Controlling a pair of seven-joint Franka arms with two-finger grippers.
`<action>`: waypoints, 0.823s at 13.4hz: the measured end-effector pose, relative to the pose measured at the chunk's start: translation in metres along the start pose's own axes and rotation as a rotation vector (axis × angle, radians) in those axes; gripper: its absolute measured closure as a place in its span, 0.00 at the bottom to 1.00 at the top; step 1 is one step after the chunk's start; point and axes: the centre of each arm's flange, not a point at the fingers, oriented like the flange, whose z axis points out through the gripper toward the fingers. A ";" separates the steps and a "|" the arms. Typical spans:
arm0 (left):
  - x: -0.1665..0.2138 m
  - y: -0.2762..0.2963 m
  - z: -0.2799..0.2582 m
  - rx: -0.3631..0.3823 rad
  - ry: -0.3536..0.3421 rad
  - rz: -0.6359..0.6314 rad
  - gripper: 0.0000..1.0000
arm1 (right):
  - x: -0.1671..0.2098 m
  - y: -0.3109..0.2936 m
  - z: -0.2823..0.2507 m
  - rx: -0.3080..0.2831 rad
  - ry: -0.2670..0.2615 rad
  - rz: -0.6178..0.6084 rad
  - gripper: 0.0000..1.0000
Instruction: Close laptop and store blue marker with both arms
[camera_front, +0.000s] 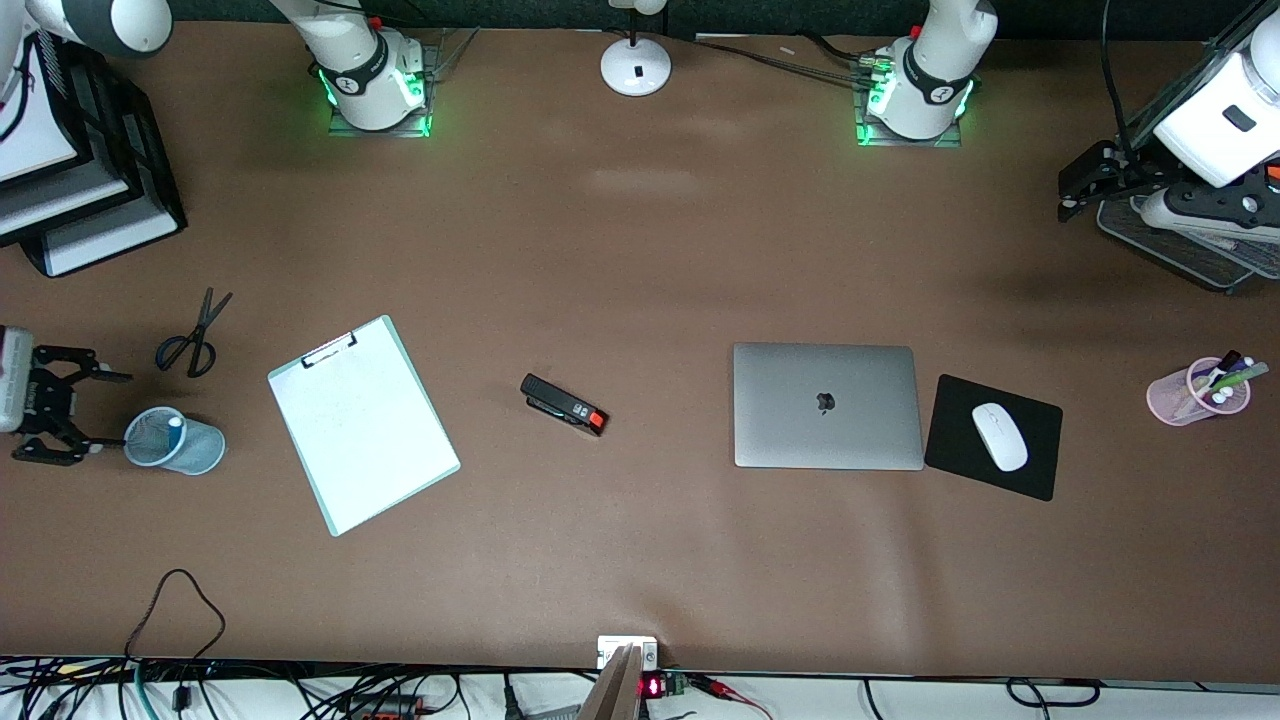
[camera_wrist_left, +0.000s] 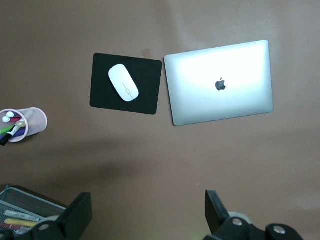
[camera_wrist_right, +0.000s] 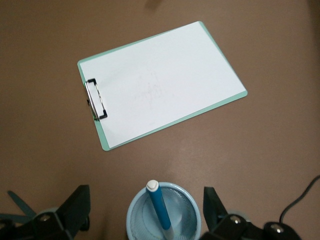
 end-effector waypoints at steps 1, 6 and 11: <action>0.000 0.000 0.000 0.000 0.003 0.000 0.00 | 0.011 -0.002 -0.012 -0.006 -0.010 0.037 0.00; 0.000 0.000 0.000 0.000 0.004 0.000 0.00 | 0.099 0.000 -0.064 -0.028 -0.136 0.212 0.00; 0.000 0.000 0.001 0.000 0.002 0.000 0.00 | 0.173 -0.001 -0.084 -0.070 -0.220 0.486 0.00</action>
